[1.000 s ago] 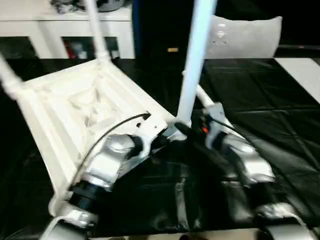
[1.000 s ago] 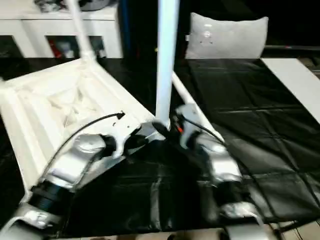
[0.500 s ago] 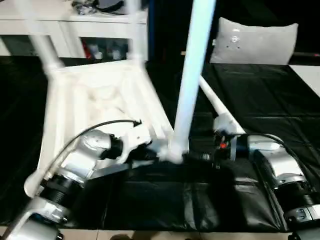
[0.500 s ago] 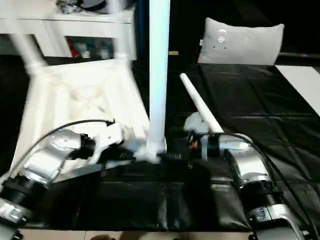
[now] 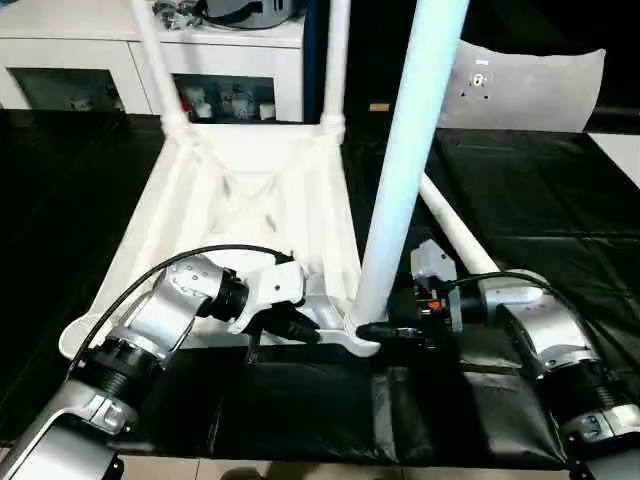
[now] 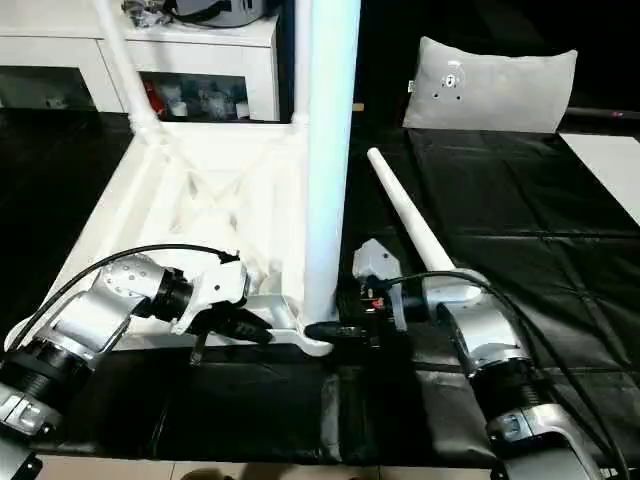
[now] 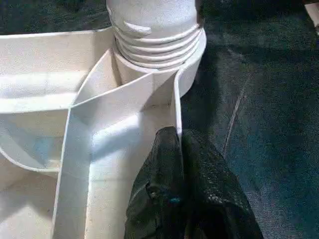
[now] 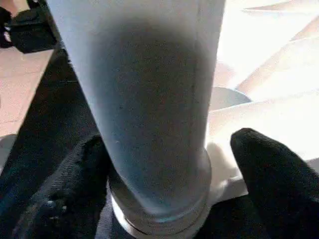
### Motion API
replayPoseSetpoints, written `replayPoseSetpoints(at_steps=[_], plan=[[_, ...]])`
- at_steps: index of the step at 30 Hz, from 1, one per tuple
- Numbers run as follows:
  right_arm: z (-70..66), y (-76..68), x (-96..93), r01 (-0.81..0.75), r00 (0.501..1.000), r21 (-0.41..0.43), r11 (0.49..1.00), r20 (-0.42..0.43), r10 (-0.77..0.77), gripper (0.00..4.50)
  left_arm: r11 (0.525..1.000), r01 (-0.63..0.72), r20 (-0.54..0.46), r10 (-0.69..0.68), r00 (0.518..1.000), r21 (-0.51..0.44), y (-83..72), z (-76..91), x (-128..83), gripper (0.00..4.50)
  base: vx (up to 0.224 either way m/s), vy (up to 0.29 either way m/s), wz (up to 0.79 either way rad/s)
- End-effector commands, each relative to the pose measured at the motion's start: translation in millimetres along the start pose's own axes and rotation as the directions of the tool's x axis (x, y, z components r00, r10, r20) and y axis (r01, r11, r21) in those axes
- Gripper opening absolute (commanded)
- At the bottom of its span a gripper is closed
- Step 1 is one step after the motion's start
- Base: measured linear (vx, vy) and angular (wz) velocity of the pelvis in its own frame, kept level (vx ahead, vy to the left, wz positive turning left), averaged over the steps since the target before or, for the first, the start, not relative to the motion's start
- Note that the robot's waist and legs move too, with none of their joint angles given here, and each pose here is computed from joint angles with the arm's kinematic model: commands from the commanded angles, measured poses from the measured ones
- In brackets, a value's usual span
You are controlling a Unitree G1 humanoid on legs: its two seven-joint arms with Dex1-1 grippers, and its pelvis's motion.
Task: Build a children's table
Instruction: Rotate leg to tighten
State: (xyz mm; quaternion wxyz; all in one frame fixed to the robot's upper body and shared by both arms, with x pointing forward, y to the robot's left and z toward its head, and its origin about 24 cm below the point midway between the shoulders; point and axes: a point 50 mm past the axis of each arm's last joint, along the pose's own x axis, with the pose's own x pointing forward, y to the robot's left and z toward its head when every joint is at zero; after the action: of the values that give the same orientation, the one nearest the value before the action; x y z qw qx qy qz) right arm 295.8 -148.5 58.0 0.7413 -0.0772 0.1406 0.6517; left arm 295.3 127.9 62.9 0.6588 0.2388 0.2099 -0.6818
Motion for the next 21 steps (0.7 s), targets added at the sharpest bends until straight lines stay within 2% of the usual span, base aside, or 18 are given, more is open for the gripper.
replayPoseSetpoints(at_steps=[1,12,18,21], plan=[[3.5,-1.4,0.4,-0.013,1.0,0.002,1.0,0.002,0.013,3.6,0.996,0.088,-0.013,-0.087,0.996,0.035,-4.6,3.7,7.5,0.0,0.0,0.0,0.0],[-0.1,1.9,2.0,-0.04,0.999,0.014,0.999,-0.01,0.04,2.66,0.996,0.087,-0.02,-0.087,0.996,0.027,-5.9,-1.5,7.4,0.0,0.0,0.0,0.0],[-0.5,3.0,3.7,-0.052,0.999,0.021,0.998,-0.013,0.052,2.53,0.997,0.079,-0.014,-0.078,0.997,0.022,-5.1,-1.9,7.6,0.0,0.0,0.0,0.0],[-3.2,6.6,5.2,-0.059,0.998,0.033,0.998,-0.016,0.06,2.52,0.999,0.035,0.016,-0.035,0.999,-0.01,-3.8,-0.4,8.5,0.0,0.0,0.0,0.0]])
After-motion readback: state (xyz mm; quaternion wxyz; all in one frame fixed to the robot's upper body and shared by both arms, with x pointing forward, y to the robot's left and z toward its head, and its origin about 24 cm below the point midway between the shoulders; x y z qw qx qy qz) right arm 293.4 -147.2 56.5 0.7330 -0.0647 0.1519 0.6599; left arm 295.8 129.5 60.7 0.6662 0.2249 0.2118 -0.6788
